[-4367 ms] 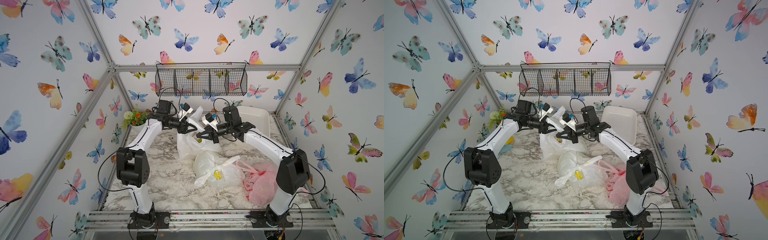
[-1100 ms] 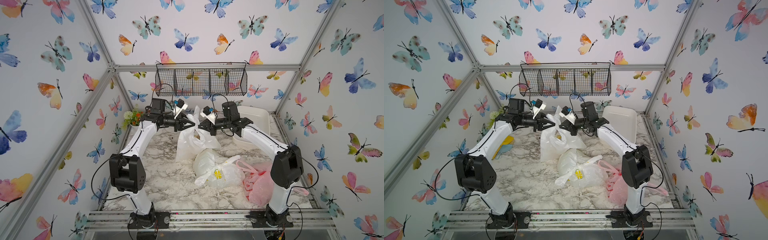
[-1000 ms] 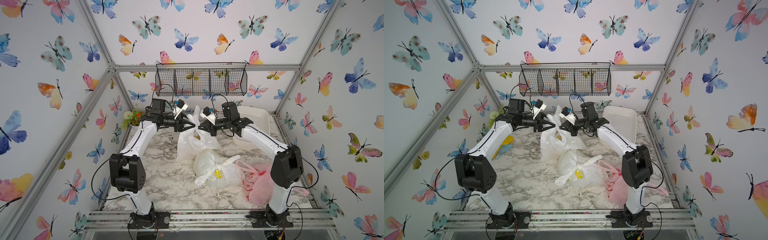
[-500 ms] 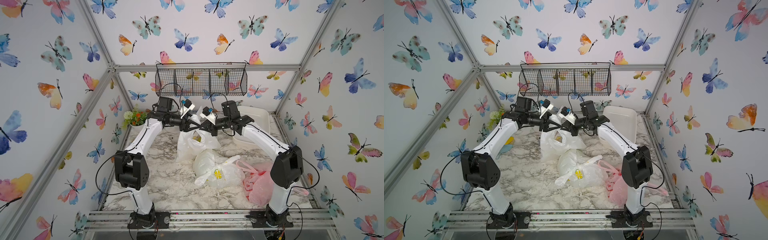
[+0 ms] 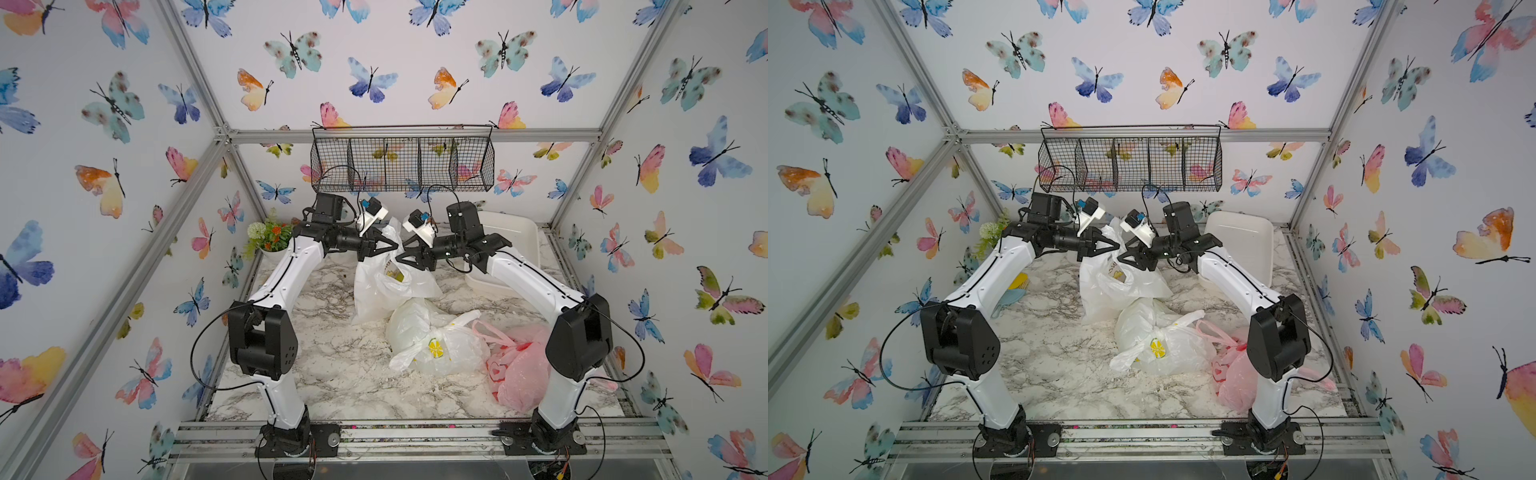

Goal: Place the pears into plastic bags & tie knots
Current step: Tie the plastic bag at the center of the board.

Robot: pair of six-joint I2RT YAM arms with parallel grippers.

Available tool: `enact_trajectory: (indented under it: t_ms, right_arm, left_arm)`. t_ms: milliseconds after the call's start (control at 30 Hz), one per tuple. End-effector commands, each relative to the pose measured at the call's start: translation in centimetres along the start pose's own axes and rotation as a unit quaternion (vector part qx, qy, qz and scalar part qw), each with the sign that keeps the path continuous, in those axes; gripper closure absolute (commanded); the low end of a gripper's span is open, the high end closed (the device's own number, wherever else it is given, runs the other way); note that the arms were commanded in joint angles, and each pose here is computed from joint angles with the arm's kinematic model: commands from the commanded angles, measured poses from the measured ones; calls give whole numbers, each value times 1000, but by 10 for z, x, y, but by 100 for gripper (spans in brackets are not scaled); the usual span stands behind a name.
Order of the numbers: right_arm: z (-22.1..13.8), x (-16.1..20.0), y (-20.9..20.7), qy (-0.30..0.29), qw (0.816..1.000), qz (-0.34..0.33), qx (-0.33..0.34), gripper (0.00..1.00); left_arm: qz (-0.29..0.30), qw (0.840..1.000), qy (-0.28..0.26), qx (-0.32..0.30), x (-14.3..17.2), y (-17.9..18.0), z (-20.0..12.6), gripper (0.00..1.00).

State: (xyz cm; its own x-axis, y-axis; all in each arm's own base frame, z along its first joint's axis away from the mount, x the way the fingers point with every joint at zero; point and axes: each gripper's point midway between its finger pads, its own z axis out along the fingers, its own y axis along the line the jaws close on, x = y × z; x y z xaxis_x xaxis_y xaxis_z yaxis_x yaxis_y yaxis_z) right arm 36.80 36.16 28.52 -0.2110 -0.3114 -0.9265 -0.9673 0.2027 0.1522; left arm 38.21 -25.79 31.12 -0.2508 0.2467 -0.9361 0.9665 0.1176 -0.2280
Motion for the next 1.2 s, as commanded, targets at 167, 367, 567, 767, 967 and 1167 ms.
enact_trajectory:
  t_ms: [167,367,567,767,967,1167]
  right_arm:
    - [-38,-60,-34,-85,977,196,-11,46]
    - [-24,-63,-30,-78,968,232,-47,32]
    - [-5,-68,-28,-70,965,245,-65,35]
    - [11,-76,-33,-75,959,261,-82,41]
    - [10,-79,-37,-85,956,266,-87,87]
    - [-25,-81,-29,-144,959,235,-65,97]
  left_arm:
    - [37,998,-27,46,-9,-23,-5,95]
    - [40,998,-26,46,-11,-23,-5,94]
    - [39,998,-22,50,-8,-24,0,94]
    - [38,998,-17,51,-5,-25,3,94]
    - [33,999,-7,36,-1,-20,2,94]
    - [-10,1000,-15,14,9,-6,1,87]
